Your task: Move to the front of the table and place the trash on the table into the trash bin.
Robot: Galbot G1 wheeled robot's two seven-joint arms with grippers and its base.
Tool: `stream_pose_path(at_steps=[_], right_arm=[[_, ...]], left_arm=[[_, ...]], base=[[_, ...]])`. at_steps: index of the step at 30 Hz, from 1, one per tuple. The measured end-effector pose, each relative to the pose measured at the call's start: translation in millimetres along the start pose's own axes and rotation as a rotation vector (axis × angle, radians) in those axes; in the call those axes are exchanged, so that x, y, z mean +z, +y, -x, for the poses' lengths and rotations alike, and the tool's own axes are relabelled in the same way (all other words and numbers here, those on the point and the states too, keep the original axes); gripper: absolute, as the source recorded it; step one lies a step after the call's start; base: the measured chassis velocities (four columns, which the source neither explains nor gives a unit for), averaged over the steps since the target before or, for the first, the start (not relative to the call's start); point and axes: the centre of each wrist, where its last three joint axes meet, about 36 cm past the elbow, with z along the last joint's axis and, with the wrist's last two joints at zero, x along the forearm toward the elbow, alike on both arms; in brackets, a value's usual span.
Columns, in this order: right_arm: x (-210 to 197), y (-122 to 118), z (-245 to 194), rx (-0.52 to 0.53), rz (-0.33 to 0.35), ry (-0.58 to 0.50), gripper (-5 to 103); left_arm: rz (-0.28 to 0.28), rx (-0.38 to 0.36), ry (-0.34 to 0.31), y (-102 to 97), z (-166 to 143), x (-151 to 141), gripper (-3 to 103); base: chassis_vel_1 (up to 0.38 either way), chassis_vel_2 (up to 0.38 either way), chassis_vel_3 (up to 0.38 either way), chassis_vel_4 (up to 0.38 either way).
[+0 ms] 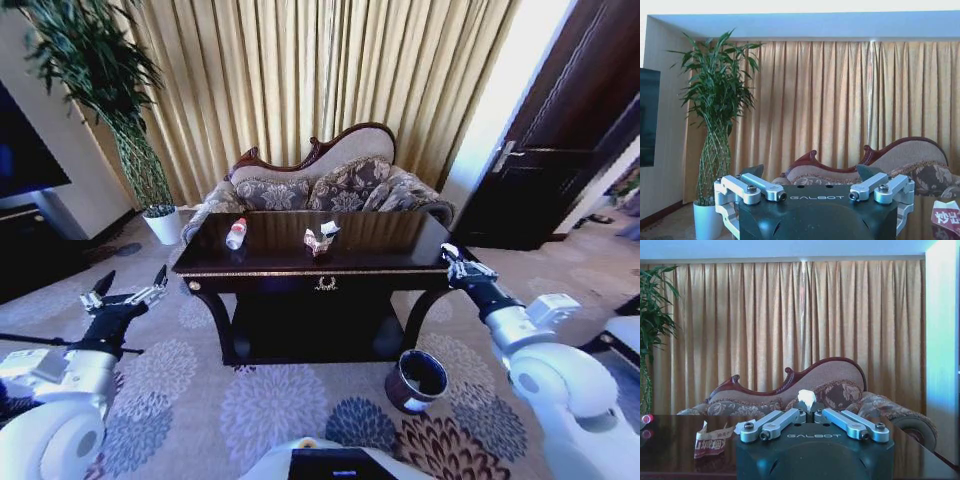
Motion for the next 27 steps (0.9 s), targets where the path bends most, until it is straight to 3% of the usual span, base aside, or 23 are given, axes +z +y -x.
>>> stream_pose_path(at_steps=[4,7,11,14,20,22,27], right_arm=[[15.1,-6.4,4.7,0.012,0.011,0.039,3],[80.5,-37.2,20.3,0.079,-0.002,0.206,3],[117.4,-51.7,23.4,0.112,0.020,0.299,3],[186.2,-74.9,23.8,0.188,0.101,0.455,3],[240.4,-91.3,35.8,0.255,0.119,0.544,3],[256.0,-96.5,40.2,0.274,0.110,0.566,3],[312.3,-115.0,51.0,0.333,-0.024,0.638,3]], left_arm=[[-0.001,-0.001,-0.001,-0.1,-0.3,0.1,100],[-0.003,-0.001,-0.002,-0.5,-0.7,0.1,100],[-0.005,-0.001,-0.002,-0.7,-1.0,0.4,100],[-0.008,-0.002,-0.001,-1.0,-1.5,0.9,100],[-0.012,-0.003,0.001,-1.3,-2.1,1.6,100],[-0.013,-0.004,0.002,-1.4,-2.3,1.9,100],[-0.013,-0.004,0.004,-1.2,-3.2,2.5,100]], base=[[0.026,-0.041,-0.022,0.025],[0.000,0.000,0.000,0.000],[0.000,0.000,0.000,0.000],[0.000,0.000,0.000,0.000],[0.000,0.000,0.000,0.000],[0.000,0.000,0.000,0.000],[0.000,0.000,0.000,0.000]])
